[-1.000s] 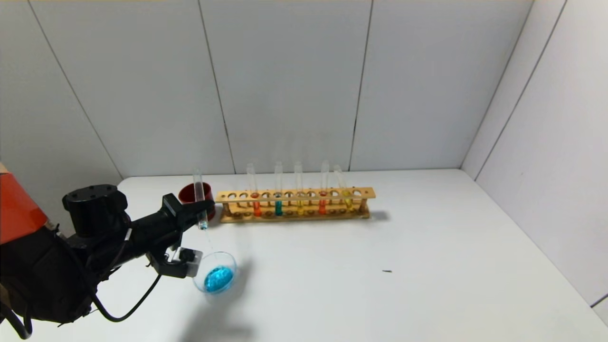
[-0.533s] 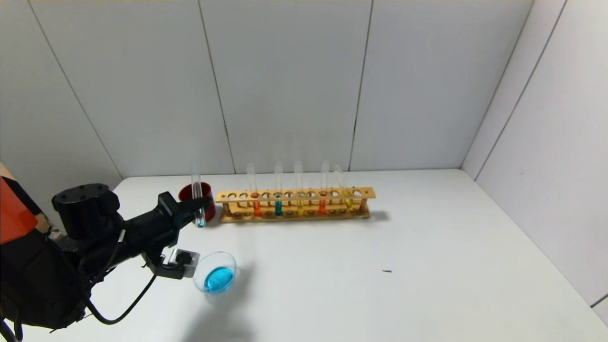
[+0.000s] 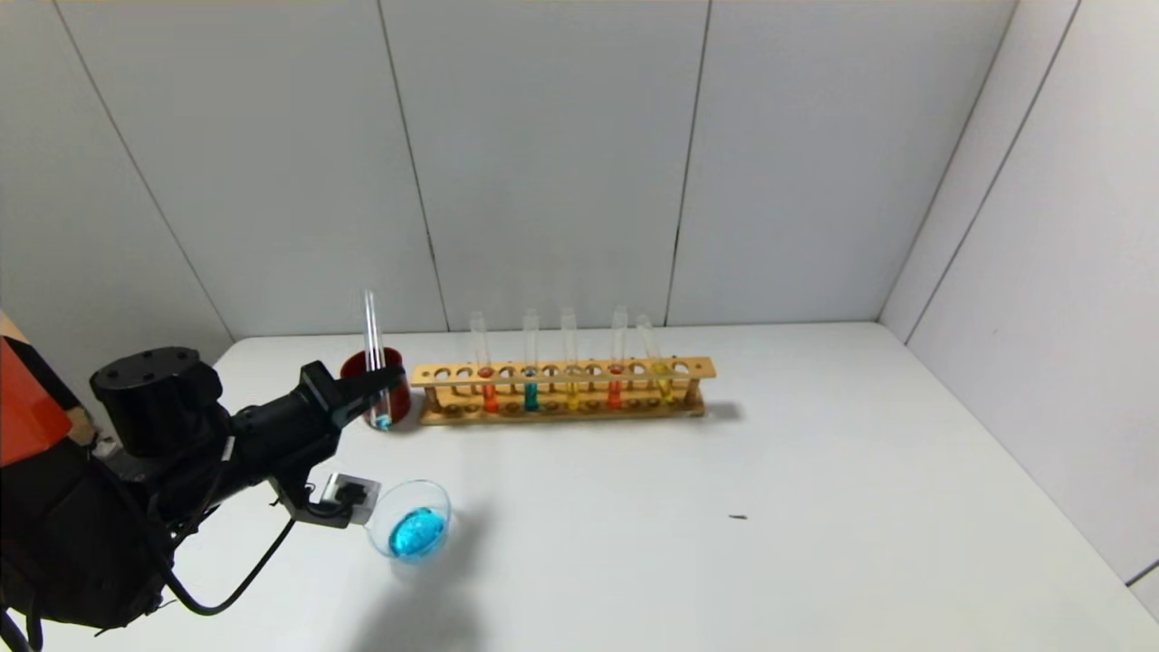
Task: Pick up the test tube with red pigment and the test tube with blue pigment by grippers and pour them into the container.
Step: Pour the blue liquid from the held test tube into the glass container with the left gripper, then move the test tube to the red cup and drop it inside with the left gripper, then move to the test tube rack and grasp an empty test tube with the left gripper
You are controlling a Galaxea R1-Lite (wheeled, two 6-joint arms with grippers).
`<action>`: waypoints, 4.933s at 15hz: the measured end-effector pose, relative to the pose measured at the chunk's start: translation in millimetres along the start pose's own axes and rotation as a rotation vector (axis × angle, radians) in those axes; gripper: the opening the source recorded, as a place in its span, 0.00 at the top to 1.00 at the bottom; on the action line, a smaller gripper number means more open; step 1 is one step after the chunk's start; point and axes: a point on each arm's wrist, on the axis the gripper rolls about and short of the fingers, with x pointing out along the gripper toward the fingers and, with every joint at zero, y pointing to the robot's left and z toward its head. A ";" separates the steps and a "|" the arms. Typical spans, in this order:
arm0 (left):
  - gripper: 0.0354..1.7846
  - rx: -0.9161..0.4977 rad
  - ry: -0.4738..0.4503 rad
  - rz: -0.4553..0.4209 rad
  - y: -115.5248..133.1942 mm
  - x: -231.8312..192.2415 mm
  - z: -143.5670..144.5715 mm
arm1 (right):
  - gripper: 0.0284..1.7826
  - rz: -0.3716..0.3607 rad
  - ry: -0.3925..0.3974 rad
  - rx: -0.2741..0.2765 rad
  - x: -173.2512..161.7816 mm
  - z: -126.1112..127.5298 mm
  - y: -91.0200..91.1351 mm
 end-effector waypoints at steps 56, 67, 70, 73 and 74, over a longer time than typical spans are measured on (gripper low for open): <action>0.84 -2.035 0.863 0.284 16.6 98.6 -58.7 | 0.02 0.000 0.000 0.000 0.0 0.0 0.0; 0.72 -2.037 0.894 0.233 -11.1 112.6 -53.8 | 0.02 0.000 0.000 0.000 0.0 0.0 0.0; 0.46 -2.036 0.897 0.226 -12.8 113.2 -53.2 | 0.02 0.000 0.000 0.000 0.0 0.0 0.0; 0.19 -2.033 0.896 0.228 -10.2 112.1 -54.1 | 0.02 0.000 0.000 0.000 0.0 0.0 0.0; 0.13 -2.030 0.892 0.233 -7.0 110.9 -55.3 | 0.02 0.000 0.000 0.000 0.0 0.0 0.0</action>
